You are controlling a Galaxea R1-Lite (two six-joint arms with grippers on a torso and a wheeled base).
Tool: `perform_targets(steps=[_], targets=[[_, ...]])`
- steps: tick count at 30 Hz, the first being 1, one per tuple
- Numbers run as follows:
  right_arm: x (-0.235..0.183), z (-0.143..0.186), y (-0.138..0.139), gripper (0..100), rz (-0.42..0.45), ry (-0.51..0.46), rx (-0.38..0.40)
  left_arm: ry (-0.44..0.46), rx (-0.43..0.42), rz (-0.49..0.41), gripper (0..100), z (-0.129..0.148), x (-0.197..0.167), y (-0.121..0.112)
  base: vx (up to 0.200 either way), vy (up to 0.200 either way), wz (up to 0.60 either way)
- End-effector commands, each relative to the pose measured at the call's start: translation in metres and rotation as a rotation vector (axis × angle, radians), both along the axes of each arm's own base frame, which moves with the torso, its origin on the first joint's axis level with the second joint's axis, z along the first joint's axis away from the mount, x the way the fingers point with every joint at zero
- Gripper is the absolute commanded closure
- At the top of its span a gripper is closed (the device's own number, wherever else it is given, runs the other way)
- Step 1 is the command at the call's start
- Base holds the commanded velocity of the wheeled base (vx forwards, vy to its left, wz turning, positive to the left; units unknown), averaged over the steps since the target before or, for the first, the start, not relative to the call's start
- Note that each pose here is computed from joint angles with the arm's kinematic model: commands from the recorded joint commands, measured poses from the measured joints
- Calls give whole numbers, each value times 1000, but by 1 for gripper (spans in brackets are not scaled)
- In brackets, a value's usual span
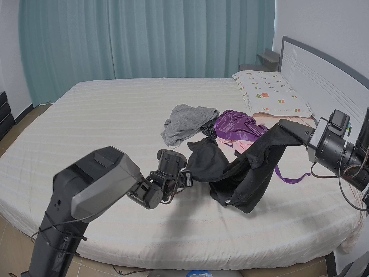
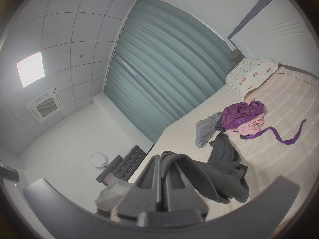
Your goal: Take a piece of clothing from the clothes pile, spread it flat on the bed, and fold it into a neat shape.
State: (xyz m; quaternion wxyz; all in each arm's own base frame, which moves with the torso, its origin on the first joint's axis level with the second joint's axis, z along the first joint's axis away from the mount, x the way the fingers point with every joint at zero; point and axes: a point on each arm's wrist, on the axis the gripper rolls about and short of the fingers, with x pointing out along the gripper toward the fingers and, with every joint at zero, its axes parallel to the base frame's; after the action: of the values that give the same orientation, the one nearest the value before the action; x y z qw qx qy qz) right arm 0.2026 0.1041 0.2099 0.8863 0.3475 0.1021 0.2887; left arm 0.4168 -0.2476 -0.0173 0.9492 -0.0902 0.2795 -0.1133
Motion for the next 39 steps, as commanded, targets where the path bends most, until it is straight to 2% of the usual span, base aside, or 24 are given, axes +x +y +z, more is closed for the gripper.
perform_targets(steps=[1,2,4,9,14,16,21,25,27,29,33,39], targets=[[33,-11,1,100,-53,48,-18,-36,-121,114,100,89,-16,36,0,0,0],[35,-11,2,100,-56,47,-15,-34,-123,120,100,91,-17,37,0,0,0],[50,-2,2,100,-88,-6,13,-56,-174,189,100,128,-28,51,0,0,0],[74,25,-1,100,-201,-182,87,-153,-328,257,100,203,-52,77,0,0,0],[83,47,-12,100,-264,-255,116,-225,-425,281,100,240,-84,100,0,0,0],[85,36,-12,100,-261,-221,99,-212,-449,292,100,238,-94,107,0,0,0],[87,-37,-6,100,-236,6,-11,-140,-410,291,100,196,-113,116,0,0,0],[80,-69,-2,100,-214,100,-41,-146,-418,267,100,166,-124,118,0,0,0],[76,-88,-2,100,-213,158,-82,-169,-435,265,100,155,-128,120,0,0,0],[74,-99,-3,100,-217,184,-82,-187,-458,255,100,147,-135,123,0,0,0],[68,-114,-5,100,-221,240,-58,-109,-390,245,100,121,-151,127,0,0,0],[60,-130,-5,100,-214,309,-86,-48,-358,271,100,107,-164,139,0,0,0]])
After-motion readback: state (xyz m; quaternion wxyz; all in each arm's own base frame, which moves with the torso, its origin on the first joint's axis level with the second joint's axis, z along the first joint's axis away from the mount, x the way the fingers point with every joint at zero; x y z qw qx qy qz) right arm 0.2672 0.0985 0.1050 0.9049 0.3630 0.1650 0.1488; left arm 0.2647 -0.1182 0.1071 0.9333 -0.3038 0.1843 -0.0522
